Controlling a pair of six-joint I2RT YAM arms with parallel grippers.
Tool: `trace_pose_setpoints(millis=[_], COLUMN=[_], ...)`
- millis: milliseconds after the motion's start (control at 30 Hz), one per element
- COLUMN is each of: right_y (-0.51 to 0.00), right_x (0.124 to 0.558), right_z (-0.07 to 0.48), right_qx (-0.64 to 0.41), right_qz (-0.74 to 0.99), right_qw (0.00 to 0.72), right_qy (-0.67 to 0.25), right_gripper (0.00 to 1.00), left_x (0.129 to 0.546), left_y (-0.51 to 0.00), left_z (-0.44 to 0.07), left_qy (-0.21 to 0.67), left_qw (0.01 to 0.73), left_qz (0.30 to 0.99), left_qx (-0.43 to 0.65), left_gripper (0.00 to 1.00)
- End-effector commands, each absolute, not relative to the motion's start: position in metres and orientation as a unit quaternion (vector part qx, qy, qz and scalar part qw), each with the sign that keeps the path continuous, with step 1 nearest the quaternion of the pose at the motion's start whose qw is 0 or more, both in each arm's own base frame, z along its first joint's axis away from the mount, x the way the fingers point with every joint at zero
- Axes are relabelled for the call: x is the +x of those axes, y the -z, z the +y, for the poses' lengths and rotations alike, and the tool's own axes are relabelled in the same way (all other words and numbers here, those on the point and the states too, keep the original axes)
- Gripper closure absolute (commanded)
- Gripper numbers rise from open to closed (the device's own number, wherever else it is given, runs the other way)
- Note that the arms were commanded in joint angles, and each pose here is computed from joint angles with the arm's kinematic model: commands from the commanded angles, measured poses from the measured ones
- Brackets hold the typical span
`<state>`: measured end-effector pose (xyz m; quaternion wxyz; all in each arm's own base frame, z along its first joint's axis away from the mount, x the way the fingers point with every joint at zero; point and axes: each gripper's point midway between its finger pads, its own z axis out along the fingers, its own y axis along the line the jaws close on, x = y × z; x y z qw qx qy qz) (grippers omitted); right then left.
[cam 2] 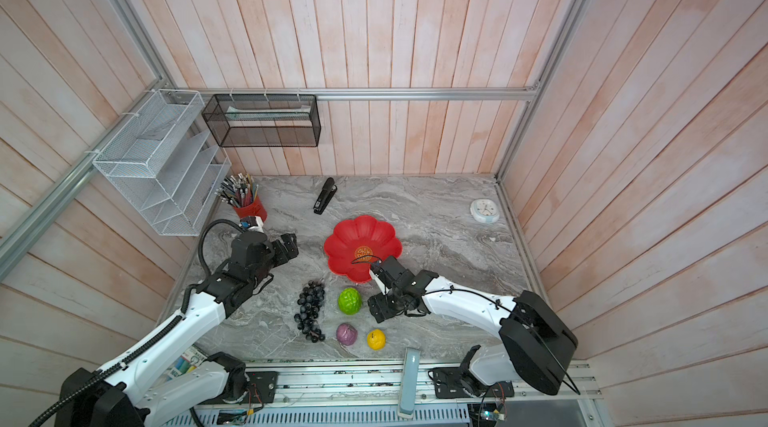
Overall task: Place and organize the fake fruits in the fruit bowl
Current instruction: 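Move the right gripper over the black avocado while the left arm rises, then grasp the black avocado with the right gripper and lower it into the red bowl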
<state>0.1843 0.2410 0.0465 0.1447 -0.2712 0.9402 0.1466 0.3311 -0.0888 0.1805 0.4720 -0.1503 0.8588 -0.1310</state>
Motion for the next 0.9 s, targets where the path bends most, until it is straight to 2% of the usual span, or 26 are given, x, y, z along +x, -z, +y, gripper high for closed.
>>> trace_pose_setpoints(millis=[0,100,433,700,867], right_y=[-0.036,-0.032,-0.043,-0.091,-0.149], right_x=[0.185,0.185,0.185,0.196,0.246], right_z=[0.241,0.241,0.237,0.238,0.255], right_qx=[-0.280,-0.281,-0.273,-0.241,-0.217], right_qz=[0.941,0.942,0.941,0.938,0.915], right_qw=[0.137,0.131,0.151,0.196,0.260], right_qy=[-0.132,-0.128,-0.133,-0.156,-0.220], right_gripper=[0.21,0.26,0.52,0.56,0.56], left_x=[0.332,0.333,0.333,0.336,0.333], left_y=[-0.175,-0.172,-0.167,-0.175,-0.172], left_z=[-0.088,-0.088,-0.087,-0.090,-0.096], left_qy=[0.130,0.128,0.126,0.140,0.153], left_qw=[0.472,0.469,0.467,0.476,0.453], left_qz=[0.858,0.860,0.861,0.852,0.863], left_qx=[-0.155,-0.156,-0.160,-0.166,-0.164], left_gripper=[0.00,0.00,0.00,0.00,0.00])
